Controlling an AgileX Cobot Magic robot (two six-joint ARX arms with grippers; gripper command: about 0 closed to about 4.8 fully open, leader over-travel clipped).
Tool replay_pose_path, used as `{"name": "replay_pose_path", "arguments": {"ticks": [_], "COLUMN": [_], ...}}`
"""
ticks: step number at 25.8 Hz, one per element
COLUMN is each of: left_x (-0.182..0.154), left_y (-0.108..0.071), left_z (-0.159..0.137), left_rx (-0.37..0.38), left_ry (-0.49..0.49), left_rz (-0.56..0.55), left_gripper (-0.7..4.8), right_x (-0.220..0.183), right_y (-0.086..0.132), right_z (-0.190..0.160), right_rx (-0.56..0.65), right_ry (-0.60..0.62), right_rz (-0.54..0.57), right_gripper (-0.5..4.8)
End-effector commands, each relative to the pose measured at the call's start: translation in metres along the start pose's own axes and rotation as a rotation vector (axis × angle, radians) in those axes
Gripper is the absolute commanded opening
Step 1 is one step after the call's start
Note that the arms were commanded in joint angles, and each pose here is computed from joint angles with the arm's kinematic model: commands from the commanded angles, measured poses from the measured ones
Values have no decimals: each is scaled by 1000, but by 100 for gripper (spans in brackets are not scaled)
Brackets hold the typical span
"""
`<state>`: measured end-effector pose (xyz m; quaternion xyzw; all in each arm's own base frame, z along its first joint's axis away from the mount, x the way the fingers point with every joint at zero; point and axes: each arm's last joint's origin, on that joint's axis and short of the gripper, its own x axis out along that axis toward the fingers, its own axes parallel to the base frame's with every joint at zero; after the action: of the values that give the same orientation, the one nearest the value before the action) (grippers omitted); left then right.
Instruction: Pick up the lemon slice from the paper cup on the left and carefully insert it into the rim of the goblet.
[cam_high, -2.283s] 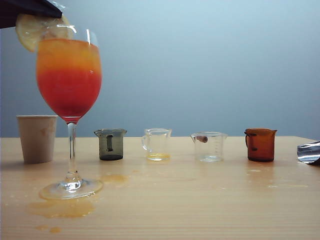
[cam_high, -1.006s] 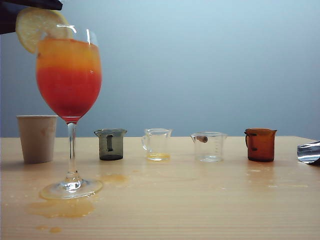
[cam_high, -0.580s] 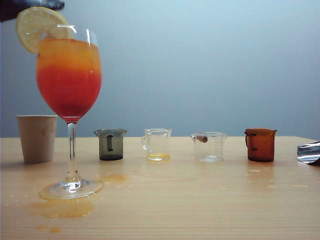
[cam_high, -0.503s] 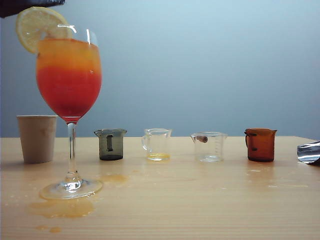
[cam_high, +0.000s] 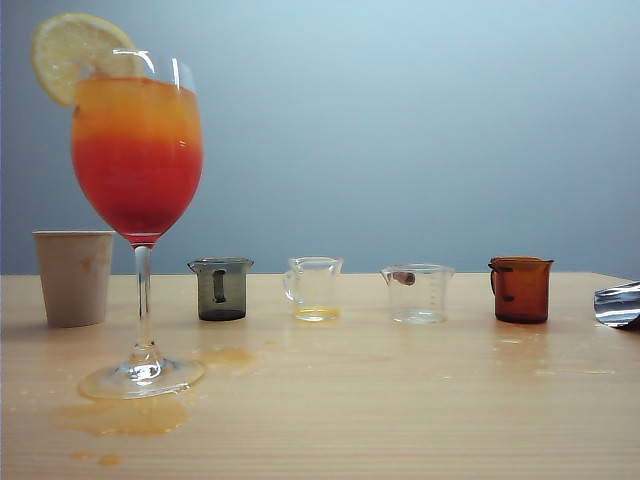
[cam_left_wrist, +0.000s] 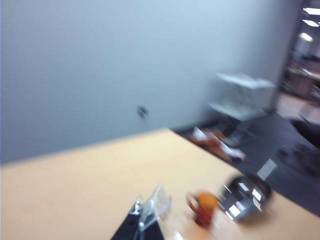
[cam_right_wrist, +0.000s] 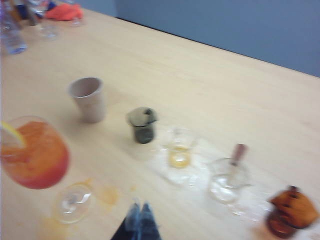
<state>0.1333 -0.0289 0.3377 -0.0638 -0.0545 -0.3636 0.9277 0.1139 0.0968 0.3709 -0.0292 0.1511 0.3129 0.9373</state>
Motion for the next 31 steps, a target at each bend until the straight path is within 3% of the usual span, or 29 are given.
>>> {"name": "replay_pose_path", "arguments": {"ticks": [1,5,10,12,16,23,28,31], "left_x": [-14,-31,-49,-51,-51,-45,-42,-44], "left_y": [-7,-16,-20,-20,-16,0,9,13], "left_z": [4,1,-5,-8,-22,-65,-98,-128], "left_rx": [1,3,-18,-15,-15,-19,3,-7], "left_ry": [-28,-5,18,35,71,89,30,66], "left_rz": [152,251,489,537,570,654,661,665], "left_gripper": [-6,-6,-6,-6,-6,-6,-6,-6], "right_x": [-18,-34,-47,-47,-47,-24,-2,10], "right_y": [-11,-22,-33,-35,-39,-45,-50,-53], "right_z": [-7,-24,-58,-71,-97,-144,-178,-202], "right_rx": [7,19,60,97,155,145,163,170], "right_ry": [-51,-87,-127,-125,-150,-267,-243,-192], "right_rz": [-38,-122,-269,-299,-354,-389,-384,-386], "right_gripper": [-5,-5,-5,-5,-5,-5,-5,-5]}}
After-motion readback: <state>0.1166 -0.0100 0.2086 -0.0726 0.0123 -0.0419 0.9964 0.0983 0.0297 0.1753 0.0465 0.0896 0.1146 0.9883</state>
